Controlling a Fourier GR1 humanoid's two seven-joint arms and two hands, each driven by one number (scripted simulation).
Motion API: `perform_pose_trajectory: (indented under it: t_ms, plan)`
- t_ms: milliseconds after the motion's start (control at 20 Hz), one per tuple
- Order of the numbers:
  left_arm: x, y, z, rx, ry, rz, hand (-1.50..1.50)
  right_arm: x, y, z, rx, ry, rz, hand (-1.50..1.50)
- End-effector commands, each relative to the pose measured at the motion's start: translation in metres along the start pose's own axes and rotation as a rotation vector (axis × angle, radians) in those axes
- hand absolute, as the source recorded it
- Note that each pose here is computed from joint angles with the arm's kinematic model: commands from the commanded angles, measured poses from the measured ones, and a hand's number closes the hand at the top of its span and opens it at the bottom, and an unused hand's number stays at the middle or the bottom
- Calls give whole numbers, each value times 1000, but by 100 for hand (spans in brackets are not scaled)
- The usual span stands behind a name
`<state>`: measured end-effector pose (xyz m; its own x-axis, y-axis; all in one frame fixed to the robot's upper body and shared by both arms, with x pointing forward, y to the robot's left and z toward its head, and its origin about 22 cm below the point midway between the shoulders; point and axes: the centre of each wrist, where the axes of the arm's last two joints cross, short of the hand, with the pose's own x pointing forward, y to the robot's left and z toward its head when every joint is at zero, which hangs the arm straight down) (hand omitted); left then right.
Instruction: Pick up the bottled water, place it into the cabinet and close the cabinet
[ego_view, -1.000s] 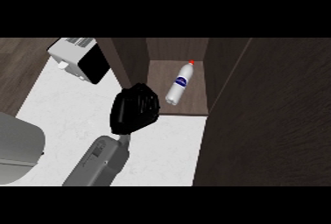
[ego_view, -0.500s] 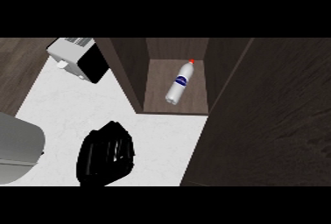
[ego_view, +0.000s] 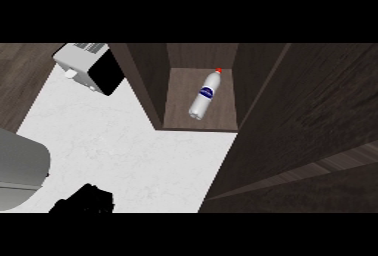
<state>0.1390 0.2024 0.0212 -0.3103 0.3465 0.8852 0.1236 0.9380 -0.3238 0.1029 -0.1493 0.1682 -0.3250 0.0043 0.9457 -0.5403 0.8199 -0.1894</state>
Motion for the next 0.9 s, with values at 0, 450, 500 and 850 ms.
perform_pose_trajectory:
  t_ms: [0,450,500,850]
  plan:
    - [32,12,20,-4,-5,-7,150,22,17,-10,61,-78,-97,150]
    - [69,36,55,31,-25,-5,150,34,44,-75,10,-107,-91,150]
    - [68,44,63,41,-29,-21,150,37,28,-86,-18,-93,-120,150]
    - [85,65,71,35,-41,-32,150,26,15,-156,-70,-69,-114,150]
